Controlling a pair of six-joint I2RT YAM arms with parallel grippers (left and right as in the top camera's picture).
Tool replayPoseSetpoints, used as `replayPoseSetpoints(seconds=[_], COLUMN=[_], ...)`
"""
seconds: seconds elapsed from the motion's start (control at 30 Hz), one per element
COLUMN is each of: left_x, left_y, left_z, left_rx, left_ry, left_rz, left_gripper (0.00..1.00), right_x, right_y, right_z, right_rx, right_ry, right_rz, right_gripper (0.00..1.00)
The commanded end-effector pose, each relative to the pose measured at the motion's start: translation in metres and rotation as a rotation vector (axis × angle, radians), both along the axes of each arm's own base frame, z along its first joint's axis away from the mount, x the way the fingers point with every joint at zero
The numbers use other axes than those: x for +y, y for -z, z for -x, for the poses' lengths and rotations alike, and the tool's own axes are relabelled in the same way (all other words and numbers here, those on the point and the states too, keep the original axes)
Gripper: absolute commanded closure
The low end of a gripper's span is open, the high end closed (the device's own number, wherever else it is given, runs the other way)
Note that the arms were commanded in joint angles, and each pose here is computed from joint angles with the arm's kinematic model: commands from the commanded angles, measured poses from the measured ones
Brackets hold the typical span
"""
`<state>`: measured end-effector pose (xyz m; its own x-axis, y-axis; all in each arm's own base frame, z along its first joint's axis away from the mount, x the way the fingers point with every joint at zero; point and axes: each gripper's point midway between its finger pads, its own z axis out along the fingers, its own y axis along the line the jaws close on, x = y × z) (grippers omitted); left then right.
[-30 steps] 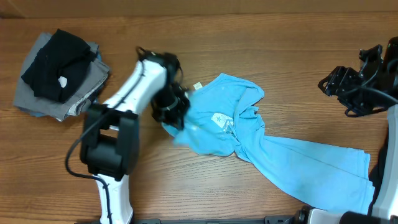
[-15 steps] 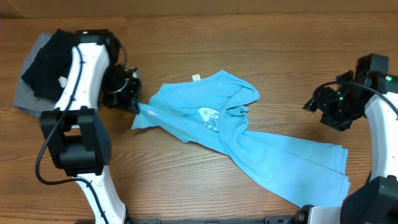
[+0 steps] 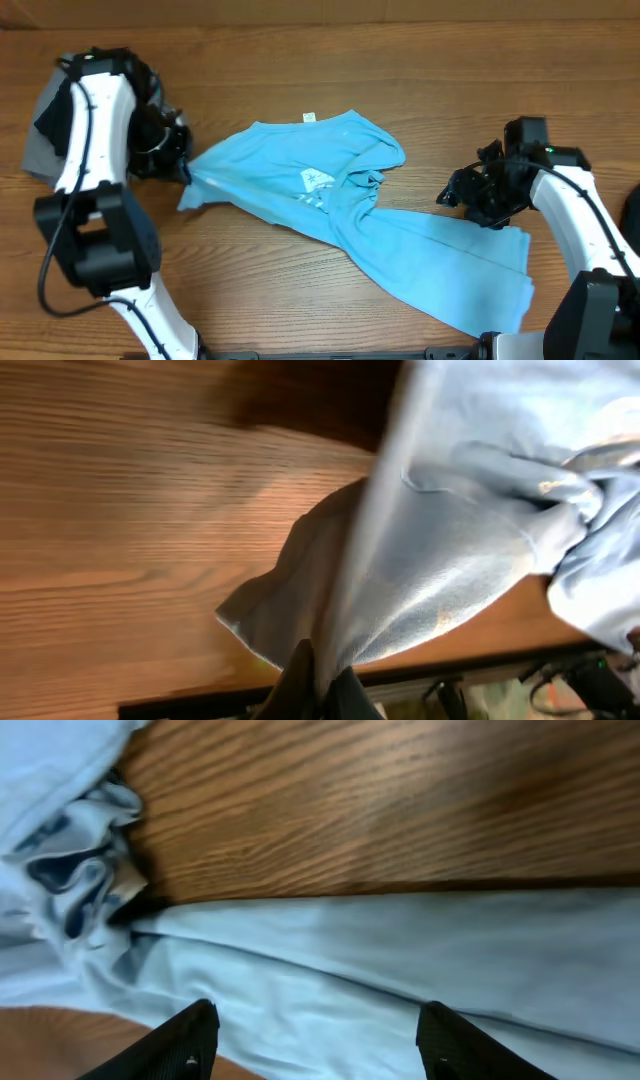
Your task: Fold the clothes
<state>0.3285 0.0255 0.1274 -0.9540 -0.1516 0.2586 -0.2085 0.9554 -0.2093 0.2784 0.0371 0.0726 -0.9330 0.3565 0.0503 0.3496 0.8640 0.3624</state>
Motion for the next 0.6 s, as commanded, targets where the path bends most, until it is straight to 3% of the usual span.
replayPoseSetpoints(seconds=[0.0,0.17,0.33,0.57], left_x=[0.022,0.035,0.033,-0.025], left_y=[-0.039,-0.049,-0.049,-0.058], left_z=[0.001,0.011,0.011,-0.013], left_rx=[-0.133,-0.133,-0.128,-0.265], left_ry=[-0.048,-0.099,-0.109,0.075], left_rz=[-0.061,-0.091,-0.084,0.13], left_gripper=[0.96,0.96,0.86,0.76], right_x=[-0.003,-0.026,-0.041,-0.053], right_y=[0.003,0.011,0.019,0.059], right_z=[-0.002,0.009,0.022,0.047], right_rx=[0.009,0.077,0.13,0.181], right_ry=[0.06,0.134,0.184,0.277], right_rz=[0.008,0.148,0.236,0.315], right_gripper=[0.32,0.32,0.32,0.3])
